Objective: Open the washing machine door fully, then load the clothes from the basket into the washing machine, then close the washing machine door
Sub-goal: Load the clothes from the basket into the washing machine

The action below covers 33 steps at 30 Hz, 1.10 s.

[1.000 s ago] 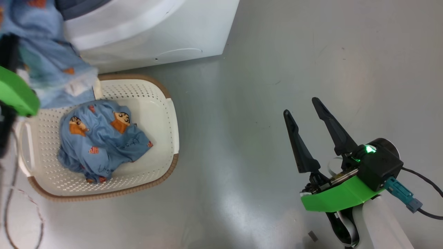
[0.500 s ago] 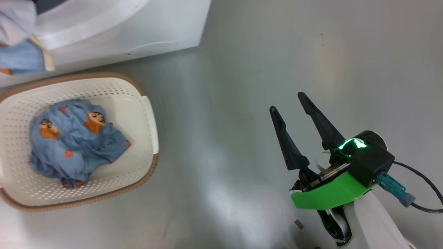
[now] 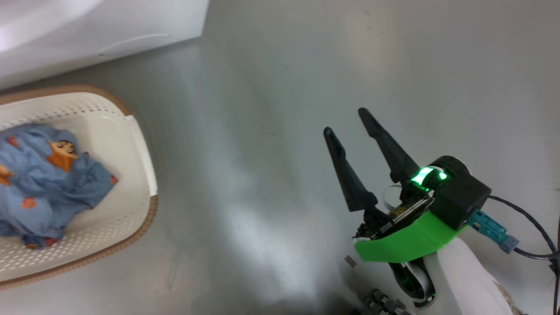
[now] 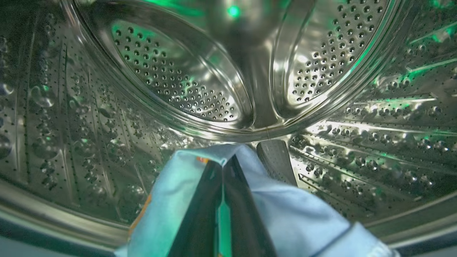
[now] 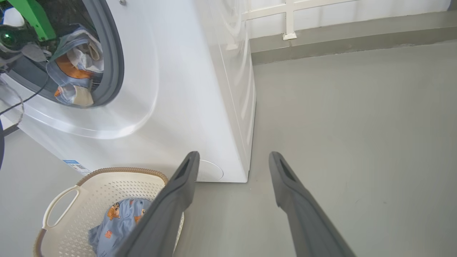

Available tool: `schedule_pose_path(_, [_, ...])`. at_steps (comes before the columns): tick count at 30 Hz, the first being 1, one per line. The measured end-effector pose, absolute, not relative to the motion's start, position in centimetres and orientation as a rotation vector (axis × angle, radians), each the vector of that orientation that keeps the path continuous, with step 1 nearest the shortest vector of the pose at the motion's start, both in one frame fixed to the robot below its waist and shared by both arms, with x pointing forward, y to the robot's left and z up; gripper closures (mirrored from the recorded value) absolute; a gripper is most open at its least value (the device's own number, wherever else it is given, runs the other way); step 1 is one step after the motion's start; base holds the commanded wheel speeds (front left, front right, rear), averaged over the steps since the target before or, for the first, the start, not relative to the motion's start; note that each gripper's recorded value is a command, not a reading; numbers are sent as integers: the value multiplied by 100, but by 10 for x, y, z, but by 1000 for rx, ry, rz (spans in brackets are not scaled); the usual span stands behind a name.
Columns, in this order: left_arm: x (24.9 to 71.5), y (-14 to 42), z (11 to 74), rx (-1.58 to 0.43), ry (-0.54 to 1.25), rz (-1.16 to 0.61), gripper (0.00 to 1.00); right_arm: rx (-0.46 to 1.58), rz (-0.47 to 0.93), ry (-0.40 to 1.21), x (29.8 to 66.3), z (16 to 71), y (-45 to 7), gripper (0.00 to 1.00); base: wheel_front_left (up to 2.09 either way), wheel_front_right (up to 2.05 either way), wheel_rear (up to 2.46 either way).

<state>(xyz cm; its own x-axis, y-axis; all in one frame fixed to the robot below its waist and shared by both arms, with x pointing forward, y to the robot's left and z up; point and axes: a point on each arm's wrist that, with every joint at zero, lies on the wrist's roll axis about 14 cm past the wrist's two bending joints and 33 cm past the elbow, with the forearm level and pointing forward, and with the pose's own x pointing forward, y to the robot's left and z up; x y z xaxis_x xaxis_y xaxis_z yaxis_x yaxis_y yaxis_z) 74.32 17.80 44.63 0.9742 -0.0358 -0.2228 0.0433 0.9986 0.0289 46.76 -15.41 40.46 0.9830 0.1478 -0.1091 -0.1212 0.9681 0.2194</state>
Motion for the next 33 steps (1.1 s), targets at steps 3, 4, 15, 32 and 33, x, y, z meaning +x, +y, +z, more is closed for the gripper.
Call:
schedule_pose_path(3, [759, 177, 454, 36, 137, -23, 100, 215, 130, 148, 465, 397, -156, 0, 0, 0, 0])
schedule_pose_path(4, [764, 178, 457, 42, 106, -14, 100, 212, 129, 152, 465, 395, -156, 0, 0, 0, 0])
schedule_pose_path(15, [796, 173, 507, 70, -236, 40, 100, 200, 112, 194, 463, 380, -163, 0, 0, 0, 0])
schedule_pose_path(32, [798, 172, 438, 20, 3, 5, 0, 217, 132, 199, 469, 373, -155, 0, 0, 0, 0])
schedule_pose_path(33, [797, 170, 437, 32, 7, -6, 0, 217, 135, 195, 471, 374, -154, 0, 0, 0, 0])
